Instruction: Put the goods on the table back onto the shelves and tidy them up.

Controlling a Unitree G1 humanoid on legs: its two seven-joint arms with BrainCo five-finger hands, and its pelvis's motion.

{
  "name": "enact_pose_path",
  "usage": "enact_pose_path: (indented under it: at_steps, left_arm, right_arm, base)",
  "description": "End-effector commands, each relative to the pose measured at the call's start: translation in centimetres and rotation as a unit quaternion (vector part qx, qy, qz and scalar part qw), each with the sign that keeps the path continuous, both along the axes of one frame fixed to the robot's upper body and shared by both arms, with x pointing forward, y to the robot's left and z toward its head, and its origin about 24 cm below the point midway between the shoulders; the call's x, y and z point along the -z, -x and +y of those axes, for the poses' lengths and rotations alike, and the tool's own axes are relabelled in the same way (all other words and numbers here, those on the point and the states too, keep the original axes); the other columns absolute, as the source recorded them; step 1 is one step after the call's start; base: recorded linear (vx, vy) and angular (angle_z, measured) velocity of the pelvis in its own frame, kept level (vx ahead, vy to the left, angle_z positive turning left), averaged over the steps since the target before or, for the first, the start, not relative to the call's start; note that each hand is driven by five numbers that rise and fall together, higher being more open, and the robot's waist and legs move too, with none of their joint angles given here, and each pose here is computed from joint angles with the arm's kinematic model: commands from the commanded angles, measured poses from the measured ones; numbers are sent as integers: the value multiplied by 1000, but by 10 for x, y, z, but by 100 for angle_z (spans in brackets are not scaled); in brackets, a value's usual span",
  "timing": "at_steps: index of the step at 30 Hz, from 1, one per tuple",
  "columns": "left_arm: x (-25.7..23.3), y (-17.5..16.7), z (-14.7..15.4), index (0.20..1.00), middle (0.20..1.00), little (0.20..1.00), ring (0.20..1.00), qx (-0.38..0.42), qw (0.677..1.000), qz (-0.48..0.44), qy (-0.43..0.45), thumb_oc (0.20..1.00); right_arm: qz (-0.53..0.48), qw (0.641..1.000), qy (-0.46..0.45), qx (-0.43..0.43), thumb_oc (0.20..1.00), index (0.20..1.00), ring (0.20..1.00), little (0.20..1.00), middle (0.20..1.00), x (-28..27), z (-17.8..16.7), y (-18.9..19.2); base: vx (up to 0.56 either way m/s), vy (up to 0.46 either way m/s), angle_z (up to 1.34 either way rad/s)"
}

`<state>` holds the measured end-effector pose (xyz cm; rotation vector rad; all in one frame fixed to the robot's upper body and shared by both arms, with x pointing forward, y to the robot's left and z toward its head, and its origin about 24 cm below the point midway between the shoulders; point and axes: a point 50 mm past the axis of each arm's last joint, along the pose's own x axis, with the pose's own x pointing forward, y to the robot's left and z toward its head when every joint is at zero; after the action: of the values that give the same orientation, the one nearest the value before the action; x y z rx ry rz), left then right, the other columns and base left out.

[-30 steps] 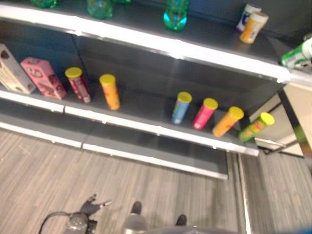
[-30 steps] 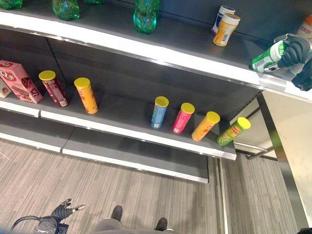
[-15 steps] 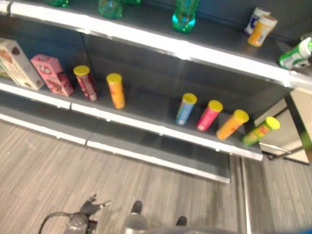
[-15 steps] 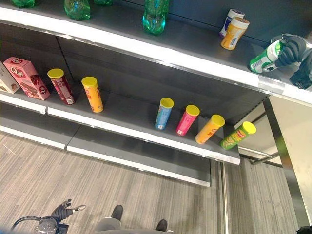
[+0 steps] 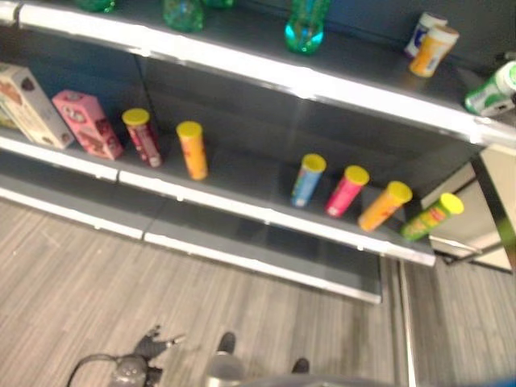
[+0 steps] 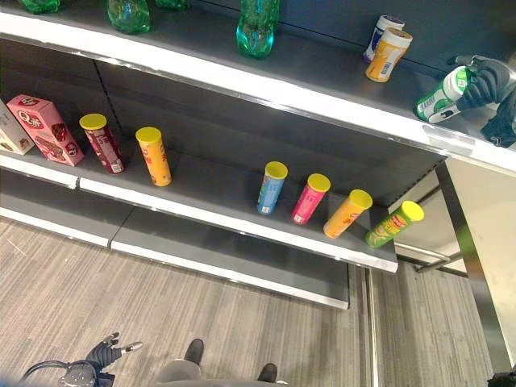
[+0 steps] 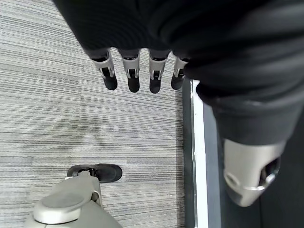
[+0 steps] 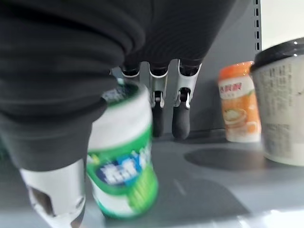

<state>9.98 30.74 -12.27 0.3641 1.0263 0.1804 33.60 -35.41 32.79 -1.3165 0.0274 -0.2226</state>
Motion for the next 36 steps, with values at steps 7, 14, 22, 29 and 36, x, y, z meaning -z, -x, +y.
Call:
enact_pose_path:
  at_steps: [7, 14, 22, 29, 36]
  left_arm:
    - [-3, -13, 0, 1000, 1000, 1000, 1000, -2, 1000, -22, -18, 1000]
    - [6, -9, -17, 1000, 1000, 1000, 1000, -22, 999, -18, -16, 1000]
    - [10, -10, -29, 1000, 1000, 1000, 1000, -10, 1000, -16, -4, 1000]
    - [8, -13, -30, 1000, 1000, 1000, 1000, 3, 1000, -21, -2, 1000]
    - [7, -12, -26, 1000, 1000, 1000, 1000, -4, 1000, -22, -5, 1000]
  right_arm:
    - [-167, 986, -5, -1, 1000, 1000, 1000, 1000, 1000, -48, 1, 19]
    - [-349, 933, -82, -27, 1000, 1000, 1000, 1000, 1000, -37, 1, 44]
    - [-340, 897, -278, -46, 1000, 1000, 1000, 1000, 1000, 53, 4, 41]
    - [-301, 880, -362, -58, 1000, 1000, 1000, 1000, 1000, 74, 10, 25]
    - [-329, 861, -381, -75, 1000, 1000, 1000, 1000, 1000, 54, 10, 23]
  base:
    - [0, 0, 0]
    - [3, 15, 0]
    - [0, 5, 0]
    - [0, 3, -1]
    - [0, 0, 0]
